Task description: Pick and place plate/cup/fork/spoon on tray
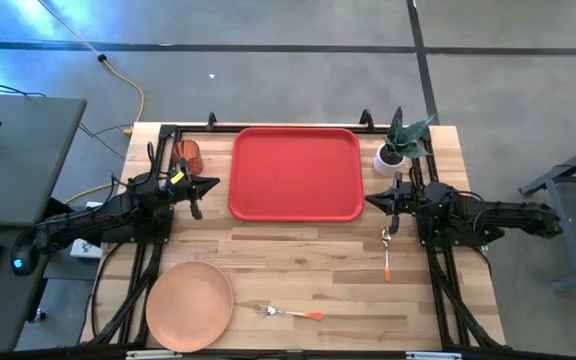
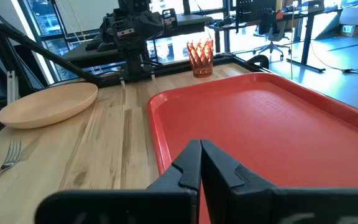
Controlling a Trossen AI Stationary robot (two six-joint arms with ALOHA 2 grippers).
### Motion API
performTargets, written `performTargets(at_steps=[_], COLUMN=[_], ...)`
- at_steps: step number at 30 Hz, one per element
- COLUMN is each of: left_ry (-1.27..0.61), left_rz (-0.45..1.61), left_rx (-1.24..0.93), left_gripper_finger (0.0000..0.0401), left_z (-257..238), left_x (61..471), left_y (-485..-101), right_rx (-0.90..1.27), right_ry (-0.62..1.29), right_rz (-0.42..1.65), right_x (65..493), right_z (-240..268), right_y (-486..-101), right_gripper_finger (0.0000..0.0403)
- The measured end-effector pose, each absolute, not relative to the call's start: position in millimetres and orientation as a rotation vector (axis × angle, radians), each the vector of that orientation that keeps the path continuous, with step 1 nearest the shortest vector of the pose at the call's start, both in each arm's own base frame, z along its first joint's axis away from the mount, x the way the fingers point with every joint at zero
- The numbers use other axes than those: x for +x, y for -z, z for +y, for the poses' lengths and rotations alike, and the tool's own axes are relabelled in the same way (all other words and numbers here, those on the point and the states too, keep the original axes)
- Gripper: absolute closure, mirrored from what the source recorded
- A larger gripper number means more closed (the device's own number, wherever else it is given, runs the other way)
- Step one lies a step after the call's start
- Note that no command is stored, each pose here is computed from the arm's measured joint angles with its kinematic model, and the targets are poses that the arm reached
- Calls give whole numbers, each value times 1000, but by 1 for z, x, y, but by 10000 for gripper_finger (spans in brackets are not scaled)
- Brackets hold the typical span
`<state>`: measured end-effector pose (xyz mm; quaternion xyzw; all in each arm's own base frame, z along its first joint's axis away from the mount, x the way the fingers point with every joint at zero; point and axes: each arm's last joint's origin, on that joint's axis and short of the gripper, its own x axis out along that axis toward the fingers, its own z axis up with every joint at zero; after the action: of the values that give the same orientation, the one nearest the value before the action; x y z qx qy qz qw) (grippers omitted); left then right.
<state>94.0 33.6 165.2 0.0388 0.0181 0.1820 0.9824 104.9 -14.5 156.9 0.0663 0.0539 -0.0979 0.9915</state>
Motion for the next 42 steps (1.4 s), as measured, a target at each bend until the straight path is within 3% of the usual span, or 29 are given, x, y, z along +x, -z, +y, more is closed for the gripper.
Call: performTargets(at_steps=[26, 34, 38, 42], left_ry=[-368, -370, -374, -362], left_rz=[37, 24, -121, -301], left_rx=[78, 78, 67, 0], left_gripper_finger=[398, 398, 398, 398], left_z=[34, 34, 33, 32], left_x=[94, 94, 93, 90], left_y=[-165, -166, -180, -195], right_rx=[133, 188, 407, 448], right_ry=[198, 617, 626, 647], right_rz=[107, -31, -116, -131], right_x=[105, 101, 100, 100], right_z=[-15, -27, -27, -28], right_y=[-157, -166, -167, -166], right_gripper_finger=[403, 403, 403, 403])
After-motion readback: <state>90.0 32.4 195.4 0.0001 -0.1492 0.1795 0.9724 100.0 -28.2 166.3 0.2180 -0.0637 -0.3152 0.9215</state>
